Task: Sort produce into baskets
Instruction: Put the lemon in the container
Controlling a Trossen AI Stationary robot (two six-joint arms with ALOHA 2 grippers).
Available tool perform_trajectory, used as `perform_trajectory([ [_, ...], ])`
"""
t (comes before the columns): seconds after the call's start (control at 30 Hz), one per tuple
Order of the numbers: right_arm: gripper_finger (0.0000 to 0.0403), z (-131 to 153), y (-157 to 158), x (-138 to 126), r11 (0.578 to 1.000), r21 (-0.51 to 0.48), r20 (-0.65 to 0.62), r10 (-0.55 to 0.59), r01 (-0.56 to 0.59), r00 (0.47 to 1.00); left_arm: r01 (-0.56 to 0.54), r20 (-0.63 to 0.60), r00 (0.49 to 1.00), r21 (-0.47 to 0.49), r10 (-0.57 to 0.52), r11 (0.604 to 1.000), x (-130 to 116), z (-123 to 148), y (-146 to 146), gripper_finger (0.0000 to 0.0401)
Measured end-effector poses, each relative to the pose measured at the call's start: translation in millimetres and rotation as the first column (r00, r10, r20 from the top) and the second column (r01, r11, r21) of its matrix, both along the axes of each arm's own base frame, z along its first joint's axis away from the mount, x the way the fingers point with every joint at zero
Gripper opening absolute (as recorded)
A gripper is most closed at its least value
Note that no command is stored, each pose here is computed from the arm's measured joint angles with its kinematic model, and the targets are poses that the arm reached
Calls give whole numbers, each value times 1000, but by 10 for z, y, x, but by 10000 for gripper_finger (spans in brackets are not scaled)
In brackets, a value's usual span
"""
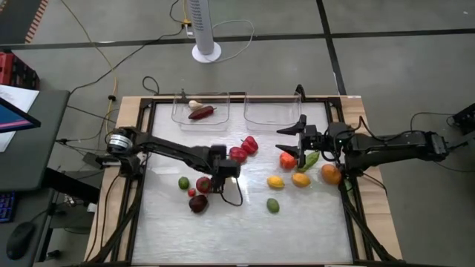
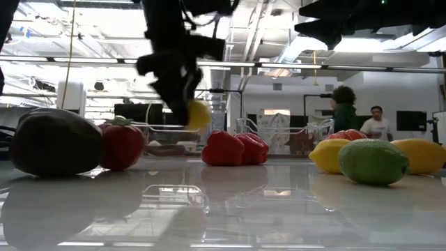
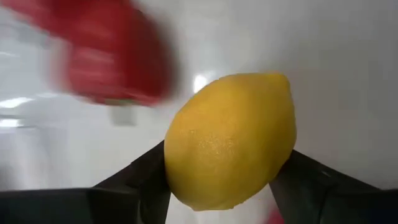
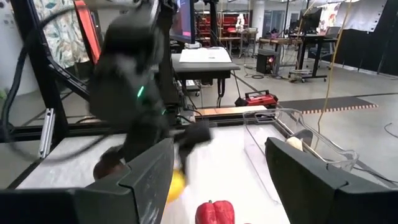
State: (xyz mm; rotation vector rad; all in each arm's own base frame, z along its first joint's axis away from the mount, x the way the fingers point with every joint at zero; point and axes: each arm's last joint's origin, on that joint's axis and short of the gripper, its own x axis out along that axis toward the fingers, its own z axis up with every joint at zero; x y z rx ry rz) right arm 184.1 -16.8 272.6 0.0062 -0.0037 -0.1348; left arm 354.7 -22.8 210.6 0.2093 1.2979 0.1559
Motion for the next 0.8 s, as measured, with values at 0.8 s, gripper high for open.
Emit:
perform_trajectory([
  [0.8, 281, 27, -21, -3, 1000, -10, 27, -12, 12, 1000, -300, 586, 775, 7, 239, 954, -63, 751, 1618, 220],
])
